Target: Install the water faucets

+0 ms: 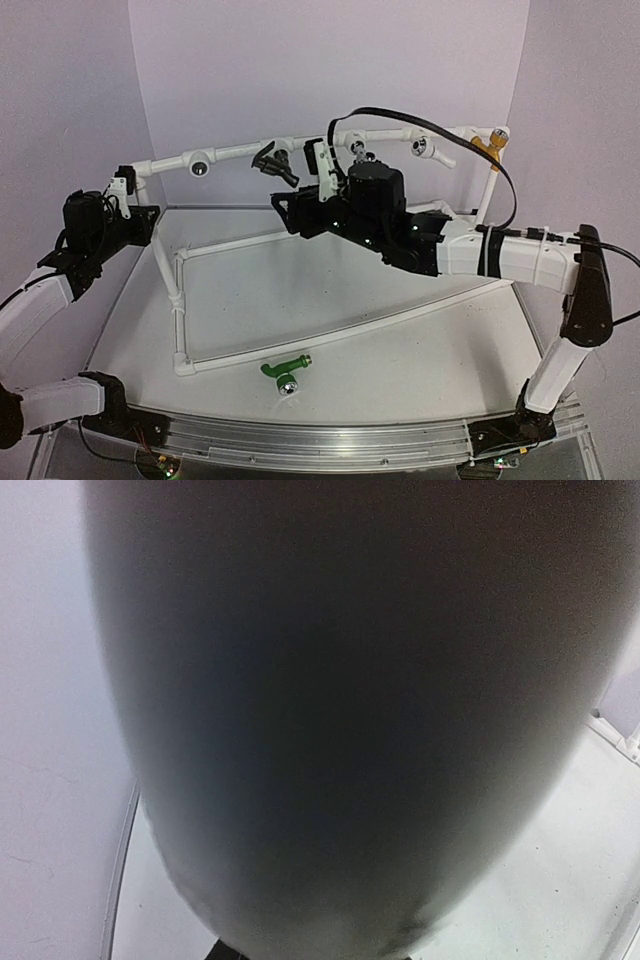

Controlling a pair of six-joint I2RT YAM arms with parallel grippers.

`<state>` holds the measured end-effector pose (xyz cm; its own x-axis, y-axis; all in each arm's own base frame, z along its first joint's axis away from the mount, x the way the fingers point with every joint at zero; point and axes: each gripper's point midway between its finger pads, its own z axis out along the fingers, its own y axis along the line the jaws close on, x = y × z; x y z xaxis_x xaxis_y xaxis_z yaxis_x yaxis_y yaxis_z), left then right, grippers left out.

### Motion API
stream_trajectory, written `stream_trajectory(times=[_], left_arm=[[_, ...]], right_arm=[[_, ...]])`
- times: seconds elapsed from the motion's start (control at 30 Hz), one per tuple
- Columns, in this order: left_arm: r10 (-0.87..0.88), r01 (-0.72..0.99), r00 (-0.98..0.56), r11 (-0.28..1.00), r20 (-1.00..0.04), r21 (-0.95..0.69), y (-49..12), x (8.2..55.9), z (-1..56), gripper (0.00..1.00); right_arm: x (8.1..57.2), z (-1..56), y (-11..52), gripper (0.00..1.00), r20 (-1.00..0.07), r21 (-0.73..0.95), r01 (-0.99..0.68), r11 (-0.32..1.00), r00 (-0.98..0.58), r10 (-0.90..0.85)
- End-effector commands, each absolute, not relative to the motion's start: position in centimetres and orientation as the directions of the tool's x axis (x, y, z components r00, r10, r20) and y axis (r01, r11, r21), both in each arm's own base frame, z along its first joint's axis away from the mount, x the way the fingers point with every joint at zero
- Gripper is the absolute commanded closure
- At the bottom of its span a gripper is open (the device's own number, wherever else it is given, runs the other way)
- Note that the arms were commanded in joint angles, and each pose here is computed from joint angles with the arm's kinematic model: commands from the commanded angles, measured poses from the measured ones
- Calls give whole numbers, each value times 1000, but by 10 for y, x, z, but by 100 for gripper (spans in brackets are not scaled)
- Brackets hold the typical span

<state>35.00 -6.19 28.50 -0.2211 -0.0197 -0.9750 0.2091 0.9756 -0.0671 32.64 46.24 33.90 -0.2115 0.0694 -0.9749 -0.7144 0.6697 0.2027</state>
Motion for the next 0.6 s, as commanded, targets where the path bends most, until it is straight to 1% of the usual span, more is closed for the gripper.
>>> stream_trajectory(times=[0.0, 0.03, 0.07, 0.1, 0.23, 0.33, 0.4, 0.47, 0.5, 0.57], left_arm=[[-88, 209, -300, 966, -950, -155, -67, 350, 274, 100], [-88, 208, -302, 966, -949, -156, -67, 351, 274, 100], [-88, 207, -303, 966, -949, -155, -67, 351, 274, 100], [-87, 205, -306, 966, -948, -155, -67, 352, 273, 100], [-90, 201, -313, 967, -946, -158, -66, 354, 271, 96], [-94, 198, -319, 967, -943, -163, -67, 354, 270, 94], [-98, 194, -324, 967, -941, -168, -66, 354, 270, 86], [-104, 190, -327, 966, -939, -173, -66, 354, 272, 75], [-113, 184, -327, 966, -938, -180, -65, 354, 274, 66], [-146, 169, -326, 963, -934, -209, -64, 352, 278, 51]], right_arm=[[254, 323, 466, 10, -967, -102, -882, 460, -21, -255], [240, 311, 465, 2, -944, -158, -899, 407, 16, -330], [228, 297, 463, 2, -920, -187, -912, 366, 31, -392], [221, 286, 461, 2, -905, -189, -915, 356, 22, -425], [227, 237, 443, 2, -866, -85, -874, 478, -173, -470], [222, 195, 444, 2, -794, 40, -850, 525, -346, -500], [217, 166, 448, 2, -716, 134, -813, 566, -474, -512], [210, 132, 449, 2, -616, 193, -774, 604, -574, -539], [207, 119, 449, 2, -571, 225, -745, 628, -623, -535], [198, 96, 448, 5, -484, 281, -692, 666, -701, -524]])
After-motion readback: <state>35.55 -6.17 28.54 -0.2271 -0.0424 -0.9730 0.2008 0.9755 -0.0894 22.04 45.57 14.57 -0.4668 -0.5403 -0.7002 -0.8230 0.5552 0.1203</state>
